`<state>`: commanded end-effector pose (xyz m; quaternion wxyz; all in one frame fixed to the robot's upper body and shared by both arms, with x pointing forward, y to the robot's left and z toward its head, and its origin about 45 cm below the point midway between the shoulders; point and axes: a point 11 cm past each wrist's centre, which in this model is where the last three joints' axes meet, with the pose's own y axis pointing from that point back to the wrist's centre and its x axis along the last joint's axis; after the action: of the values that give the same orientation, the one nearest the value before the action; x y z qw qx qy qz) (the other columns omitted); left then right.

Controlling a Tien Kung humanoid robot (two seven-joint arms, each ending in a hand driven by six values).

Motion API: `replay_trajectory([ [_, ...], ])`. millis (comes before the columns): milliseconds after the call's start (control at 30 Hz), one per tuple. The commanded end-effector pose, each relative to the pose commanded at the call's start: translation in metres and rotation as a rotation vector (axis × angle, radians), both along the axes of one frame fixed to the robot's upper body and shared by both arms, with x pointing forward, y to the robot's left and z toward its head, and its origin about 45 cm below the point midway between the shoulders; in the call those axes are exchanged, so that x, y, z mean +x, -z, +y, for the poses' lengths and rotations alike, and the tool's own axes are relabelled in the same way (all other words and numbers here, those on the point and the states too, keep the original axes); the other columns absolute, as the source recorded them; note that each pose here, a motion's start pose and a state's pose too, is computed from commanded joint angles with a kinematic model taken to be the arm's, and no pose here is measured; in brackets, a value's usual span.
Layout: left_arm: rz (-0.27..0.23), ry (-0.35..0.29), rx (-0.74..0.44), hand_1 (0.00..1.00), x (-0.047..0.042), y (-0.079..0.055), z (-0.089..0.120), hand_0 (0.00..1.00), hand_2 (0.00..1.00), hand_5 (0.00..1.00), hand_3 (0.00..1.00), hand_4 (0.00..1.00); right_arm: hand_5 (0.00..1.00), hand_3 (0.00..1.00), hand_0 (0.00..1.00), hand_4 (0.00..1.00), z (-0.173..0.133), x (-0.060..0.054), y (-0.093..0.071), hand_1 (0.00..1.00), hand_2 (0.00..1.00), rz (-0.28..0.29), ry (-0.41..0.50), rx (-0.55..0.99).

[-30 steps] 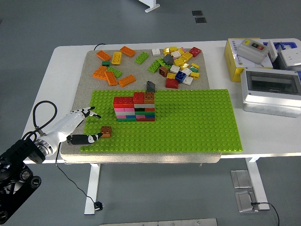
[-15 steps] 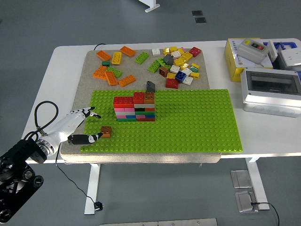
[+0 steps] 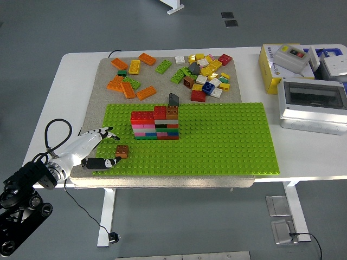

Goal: Pick up the brick,pile it on top of brick,press brick,pick up the brick,pile it on top of brick,press brick

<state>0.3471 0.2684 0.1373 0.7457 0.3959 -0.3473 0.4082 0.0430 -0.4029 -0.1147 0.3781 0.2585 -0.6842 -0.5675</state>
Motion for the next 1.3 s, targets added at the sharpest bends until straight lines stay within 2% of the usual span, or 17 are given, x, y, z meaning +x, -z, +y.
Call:
replay_trajectory([
  [233,0.017,-0.001,0.0,0.995,0.0025,0.007,-0.001,0.998,0.998,0.416,0.764,0.746,0.998,0.879,0.762,0.554,0.0,0.0,0.0,0.802,0.859,-0.005,-0.003,-0.001],
  [500,0.031,0.003,0.006,0.993,0.0094,0.012,-0.005,0.998,0.998,0.41,0.759,0.743,0.998,0.878,0.762,0.556,-0.001,0.002,0.0,0.8,0.859,-0.01,-0.007,-0.002],
  [1100,0.045,-0.004,0.006,0.993,0.0095,0.016,-0.003,0.998,0.998,0.386,0.72,0.728,0.998,0.877,0.766,0.559,-0.002,0.003,-0.001,0.8,0.857,-0.012,-0.017,-0.003],
  [1133,0.044,-0.004,0.004,0.988,0.0093,0.017,-0.003,0.998,0.998,0.286,0.638,0.612,0.998,0.877,0.768,0.559,-0.002,0.003,-0.001,0.798,0.857,-0.011,-0.017,-0.003],
  [1300,0.041,0.0,-0.004,0.988,0.0086,0.017,-0.004,0.998,0.998,0.286,0.638,0.612,0.998,0.877,0.768,0.559,-0.001,0.003,0.0,0.798,0.857,-0.01,-0.017,-0.003],
])
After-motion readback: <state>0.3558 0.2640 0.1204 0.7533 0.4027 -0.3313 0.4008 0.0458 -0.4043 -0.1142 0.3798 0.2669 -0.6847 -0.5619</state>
